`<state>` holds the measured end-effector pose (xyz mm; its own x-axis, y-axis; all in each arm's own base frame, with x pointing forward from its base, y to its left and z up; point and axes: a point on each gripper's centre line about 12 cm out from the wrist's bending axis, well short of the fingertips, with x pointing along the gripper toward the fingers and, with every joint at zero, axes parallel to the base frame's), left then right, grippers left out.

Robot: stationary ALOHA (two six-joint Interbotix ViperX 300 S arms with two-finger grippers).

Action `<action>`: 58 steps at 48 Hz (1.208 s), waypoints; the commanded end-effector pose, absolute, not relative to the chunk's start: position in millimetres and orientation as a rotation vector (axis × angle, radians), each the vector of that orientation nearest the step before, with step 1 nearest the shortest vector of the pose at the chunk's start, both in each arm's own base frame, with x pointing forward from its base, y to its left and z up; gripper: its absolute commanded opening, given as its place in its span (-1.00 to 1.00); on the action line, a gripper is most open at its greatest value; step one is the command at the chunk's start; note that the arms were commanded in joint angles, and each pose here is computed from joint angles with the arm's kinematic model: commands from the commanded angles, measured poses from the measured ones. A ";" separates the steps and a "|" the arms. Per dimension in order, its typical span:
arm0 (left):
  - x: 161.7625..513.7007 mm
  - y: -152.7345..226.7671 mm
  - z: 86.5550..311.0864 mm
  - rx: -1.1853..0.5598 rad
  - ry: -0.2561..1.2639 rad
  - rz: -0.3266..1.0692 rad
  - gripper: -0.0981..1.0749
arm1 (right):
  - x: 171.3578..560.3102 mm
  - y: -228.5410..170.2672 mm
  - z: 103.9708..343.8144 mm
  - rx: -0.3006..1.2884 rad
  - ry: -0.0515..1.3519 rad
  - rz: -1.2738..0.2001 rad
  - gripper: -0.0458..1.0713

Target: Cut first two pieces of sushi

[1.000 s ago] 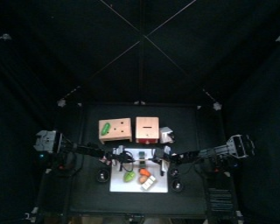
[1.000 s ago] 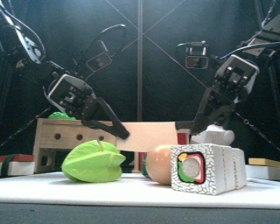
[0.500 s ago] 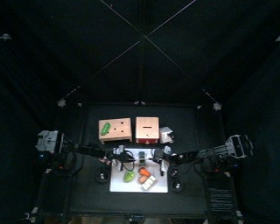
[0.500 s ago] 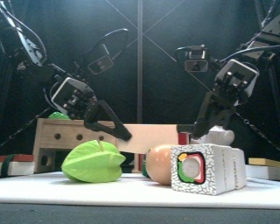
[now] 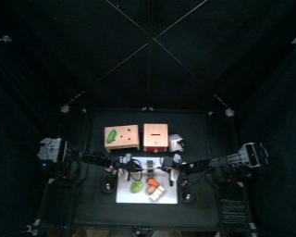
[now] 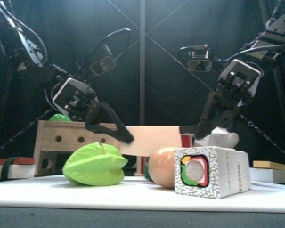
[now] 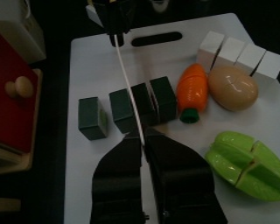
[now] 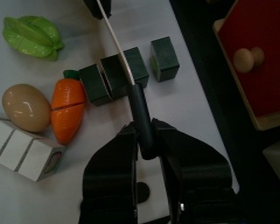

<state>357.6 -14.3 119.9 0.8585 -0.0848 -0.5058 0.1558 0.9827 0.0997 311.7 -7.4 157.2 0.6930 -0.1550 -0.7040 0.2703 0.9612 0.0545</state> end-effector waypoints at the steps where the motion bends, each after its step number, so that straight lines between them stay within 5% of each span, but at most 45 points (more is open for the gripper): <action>1: 357.1 -22.8 127.4 0.155 0.502 -0.153 -0.23 | 310.2 -13.3 169.9 0.168 0.734 -0.269 -0.30; 58: 356.0 -23.4 96.4 0.115 0.591 -0.135 -0.23 | 308.3 -11.9 140.0 0.191 0.830 -0.287 -0.30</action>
<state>359.4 -12.8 101.0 0.8346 -0.0713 -0.5462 0.1321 0.9886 0.0729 310.9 -7.3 141.5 0.6536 -0.1555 -0.7407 0.2917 0.9548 0.0569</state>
